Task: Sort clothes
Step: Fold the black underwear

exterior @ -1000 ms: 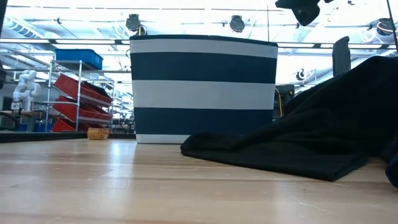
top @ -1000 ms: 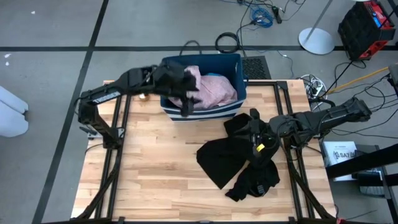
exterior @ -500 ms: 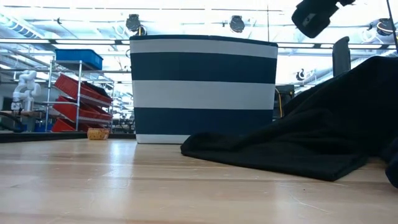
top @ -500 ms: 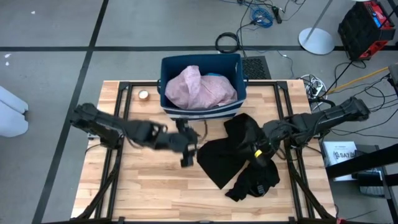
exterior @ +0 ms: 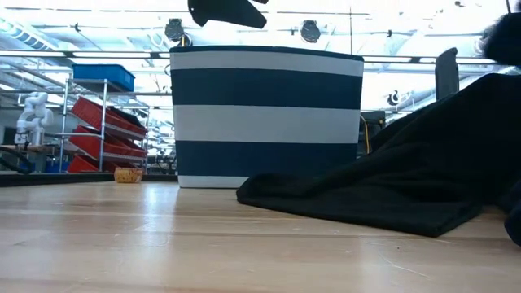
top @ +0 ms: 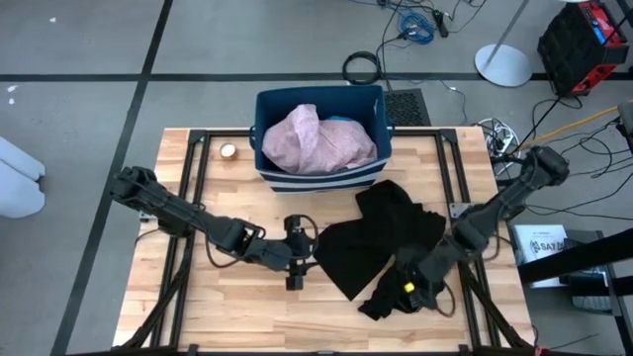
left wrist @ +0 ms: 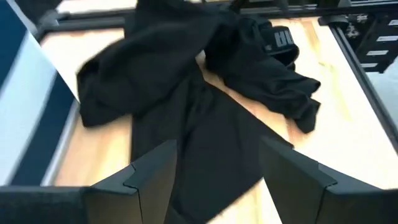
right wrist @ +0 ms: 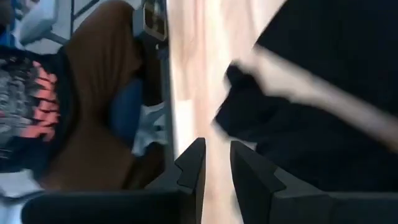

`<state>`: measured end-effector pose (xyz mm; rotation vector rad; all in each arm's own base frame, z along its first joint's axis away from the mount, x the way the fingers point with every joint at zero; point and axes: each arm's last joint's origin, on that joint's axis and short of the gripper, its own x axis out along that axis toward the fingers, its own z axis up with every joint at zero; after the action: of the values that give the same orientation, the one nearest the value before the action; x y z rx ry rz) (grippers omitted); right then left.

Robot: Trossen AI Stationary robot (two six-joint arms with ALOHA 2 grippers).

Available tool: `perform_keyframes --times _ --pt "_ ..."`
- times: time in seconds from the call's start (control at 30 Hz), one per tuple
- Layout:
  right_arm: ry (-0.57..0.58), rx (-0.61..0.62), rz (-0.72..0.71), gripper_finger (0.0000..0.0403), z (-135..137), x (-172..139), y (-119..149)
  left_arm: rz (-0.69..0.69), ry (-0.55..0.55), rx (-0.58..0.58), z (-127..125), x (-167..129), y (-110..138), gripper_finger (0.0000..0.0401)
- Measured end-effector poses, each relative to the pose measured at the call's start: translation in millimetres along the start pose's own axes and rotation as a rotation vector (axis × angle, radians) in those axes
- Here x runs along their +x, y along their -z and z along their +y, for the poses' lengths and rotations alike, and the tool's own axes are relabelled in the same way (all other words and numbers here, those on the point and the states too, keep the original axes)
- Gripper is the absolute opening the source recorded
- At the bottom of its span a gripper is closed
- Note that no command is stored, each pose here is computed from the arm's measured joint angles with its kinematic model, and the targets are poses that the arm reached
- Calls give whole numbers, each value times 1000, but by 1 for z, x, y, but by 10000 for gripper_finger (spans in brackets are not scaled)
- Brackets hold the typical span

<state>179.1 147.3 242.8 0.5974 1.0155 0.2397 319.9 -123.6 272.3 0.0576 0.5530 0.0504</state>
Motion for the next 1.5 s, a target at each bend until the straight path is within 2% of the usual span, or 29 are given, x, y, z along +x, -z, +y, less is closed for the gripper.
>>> perform_keyframes --times 0.13,0.2,0.3,0.4,0.5,0.57,0.7,0.97,1.13,1.4,1.5 --pt "-60 139 28 64 18 3 20 -63 -23 76 5 2 -8 235" --pt "-101 142 13 64 27 3 26 -80 -30 116 8 3 -10 235" --pt "-145 59 -88 64 37 2 28 -81 -17 154 13 5 -11 235" --pt "-165 -14 -162 64 39 0 22 -79 -10 132 15 6 -12 235" --pt "-166 -108 -178 65 37 0 16 -80 -5 105 14 6 -11 235" --pt "-189 -213 -153 72 37 0 15 -81 3 106 11 5 -11 235" --pt "-231 -280 -100 106 34 1 9 -104 21 83 6 3 -12 235" --pt "-279 -325 -16 217 29 7 2 -108 7 57 5 2 -12 235" --pt "-261 -354 8 246 31 3 -3 -107 -20 76 10 4 -13 235" --pt "-155 -401 80 230 58 -40 -26 -100 -65 52 27 10 -15 235" --pt "-90 -429 104 220 73 -44 -25 -99 -64 50 29 10 -15 235"
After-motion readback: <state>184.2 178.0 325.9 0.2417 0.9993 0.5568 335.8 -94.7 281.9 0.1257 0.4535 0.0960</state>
